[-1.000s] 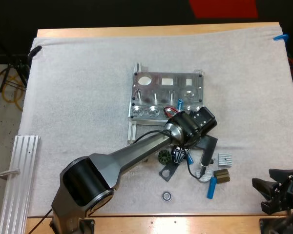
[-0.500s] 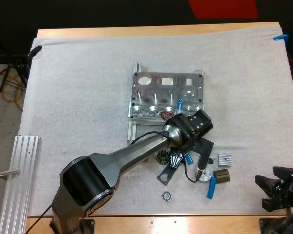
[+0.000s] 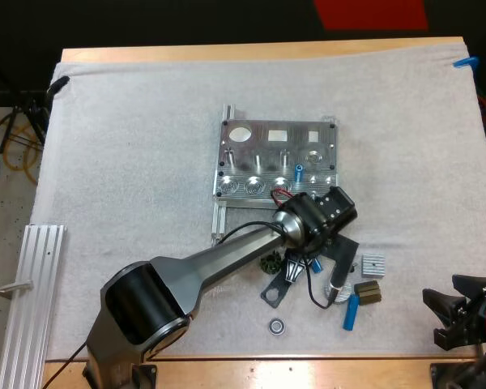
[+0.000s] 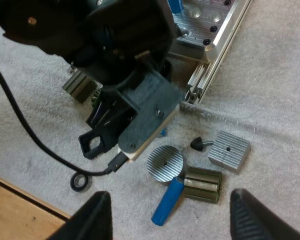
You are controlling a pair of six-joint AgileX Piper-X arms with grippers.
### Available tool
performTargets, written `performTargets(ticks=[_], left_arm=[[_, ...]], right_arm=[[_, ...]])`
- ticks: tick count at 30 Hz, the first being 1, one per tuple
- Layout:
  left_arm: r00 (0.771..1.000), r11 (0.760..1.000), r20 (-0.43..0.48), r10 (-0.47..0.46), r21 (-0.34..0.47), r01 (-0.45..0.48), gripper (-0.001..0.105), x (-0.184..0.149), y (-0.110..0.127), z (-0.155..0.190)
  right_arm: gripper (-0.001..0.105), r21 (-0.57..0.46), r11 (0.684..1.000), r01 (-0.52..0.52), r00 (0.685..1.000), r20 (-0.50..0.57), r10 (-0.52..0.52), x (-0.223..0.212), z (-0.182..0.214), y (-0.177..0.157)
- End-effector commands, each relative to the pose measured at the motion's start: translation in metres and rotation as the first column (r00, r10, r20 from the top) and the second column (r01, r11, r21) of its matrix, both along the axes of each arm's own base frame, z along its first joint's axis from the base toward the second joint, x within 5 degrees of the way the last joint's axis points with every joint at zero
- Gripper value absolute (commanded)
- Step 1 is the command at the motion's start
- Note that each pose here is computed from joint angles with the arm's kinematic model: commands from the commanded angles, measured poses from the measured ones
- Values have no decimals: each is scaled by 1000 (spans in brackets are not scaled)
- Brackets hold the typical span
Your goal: Load cells from left to right
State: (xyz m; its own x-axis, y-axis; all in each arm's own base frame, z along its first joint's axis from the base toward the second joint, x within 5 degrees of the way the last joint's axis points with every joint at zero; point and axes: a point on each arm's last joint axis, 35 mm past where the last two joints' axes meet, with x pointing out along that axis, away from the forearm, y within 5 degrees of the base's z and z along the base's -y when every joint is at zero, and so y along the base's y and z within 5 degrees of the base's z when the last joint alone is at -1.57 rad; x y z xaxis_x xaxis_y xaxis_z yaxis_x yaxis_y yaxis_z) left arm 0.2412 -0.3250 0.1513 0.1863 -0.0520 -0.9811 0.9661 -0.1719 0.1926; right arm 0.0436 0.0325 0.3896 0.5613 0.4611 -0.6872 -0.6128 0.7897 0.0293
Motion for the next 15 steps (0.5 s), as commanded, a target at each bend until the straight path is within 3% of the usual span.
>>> performTargets(ticks=[1,6,11,15], left_arm=[[1000,1000,-6,-15,1,15,44,-4,-2,0],[998,999,-56,-27,-36,25,46,-9,-5,0],[998,999,-66,-24,-46,21,69,-9,-5,0],[998,999,-66,-24,-45,21,69,-9,-5,0]], right_arm=[[51,8,1000,1,1000,10,-1,0,1,0],[51,10,1000,2,1000,9,-3,0,1,0],[51,24,1000,15,1000,-3,-15,0,1,0],[51,25,1000,13,1000,-4,-13,0,1,0]])
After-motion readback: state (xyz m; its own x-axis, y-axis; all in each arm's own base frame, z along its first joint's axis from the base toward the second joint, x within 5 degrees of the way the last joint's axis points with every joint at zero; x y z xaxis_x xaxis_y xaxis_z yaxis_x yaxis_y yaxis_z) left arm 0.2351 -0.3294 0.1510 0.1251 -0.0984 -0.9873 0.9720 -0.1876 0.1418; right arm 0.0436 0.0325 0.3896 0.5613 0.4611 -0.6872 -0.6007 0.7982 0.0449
